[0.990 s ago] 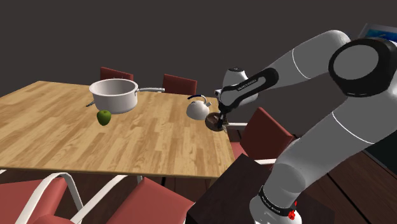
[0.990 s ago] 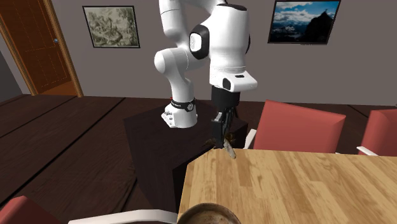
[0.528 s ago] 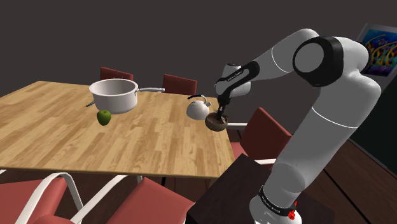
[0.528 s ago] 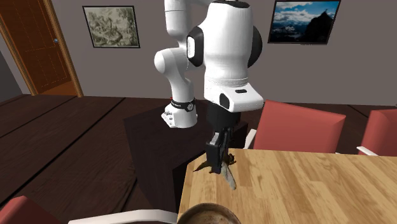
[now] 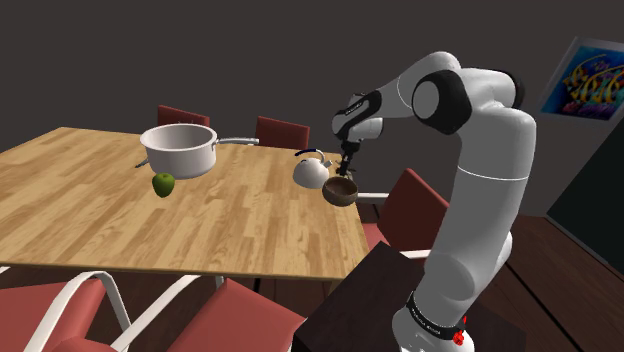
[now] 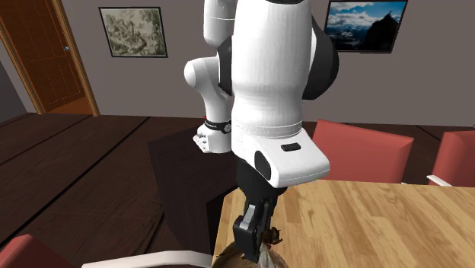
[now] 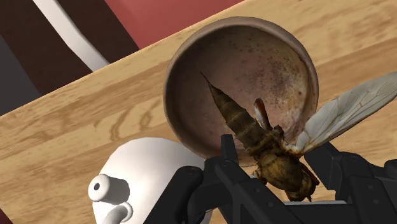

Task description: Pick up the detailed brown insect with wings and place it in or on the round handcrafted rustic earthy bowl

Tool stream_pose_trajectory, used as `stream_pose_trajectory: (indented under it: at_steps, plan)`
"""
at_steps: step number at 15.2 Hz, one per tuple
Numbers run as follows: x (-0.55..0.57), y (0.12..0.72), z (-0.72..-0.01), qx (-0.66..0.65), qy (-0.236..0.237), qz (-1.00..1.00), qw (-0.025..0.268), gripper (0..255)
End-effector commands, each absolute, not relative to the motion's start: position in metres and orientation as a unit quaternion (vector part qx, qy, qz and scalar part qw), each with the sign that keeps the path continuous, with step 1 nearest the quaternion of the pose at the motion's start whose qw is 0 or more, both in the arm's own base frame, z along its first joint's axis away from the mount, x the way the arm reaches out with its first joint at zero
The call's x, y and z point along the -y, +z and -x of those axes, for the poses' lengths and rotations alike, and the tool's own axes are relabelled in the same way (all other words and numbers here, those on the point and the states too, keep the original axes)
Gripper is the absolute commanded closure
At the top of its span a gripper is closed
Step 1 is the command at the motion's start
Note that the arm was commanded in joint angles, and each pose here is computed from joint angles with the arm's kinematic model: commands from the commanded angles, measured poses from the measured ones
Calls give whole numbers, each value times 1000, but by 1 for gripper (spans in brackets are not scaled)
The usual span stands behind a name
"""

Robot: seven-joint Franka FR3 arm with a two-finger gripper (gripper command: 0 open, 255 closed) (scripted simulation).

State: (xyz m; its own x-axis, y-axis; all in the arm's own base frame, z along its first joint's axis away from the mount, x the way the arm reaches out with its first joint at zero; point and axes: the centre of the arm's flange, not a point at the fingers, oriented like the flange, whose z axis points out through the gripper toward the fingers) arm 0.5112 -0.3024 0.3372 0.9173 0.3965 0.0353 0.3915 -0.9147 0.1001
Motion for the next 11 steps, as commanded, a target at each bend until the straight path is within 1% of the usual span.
stream_pose_trajectory:
  at_steps: [1,11]
  plan:
    - [309,329,-518,-202,28,-978,45,255]
    - [309,276,-518,-202,28,-978,45,255]
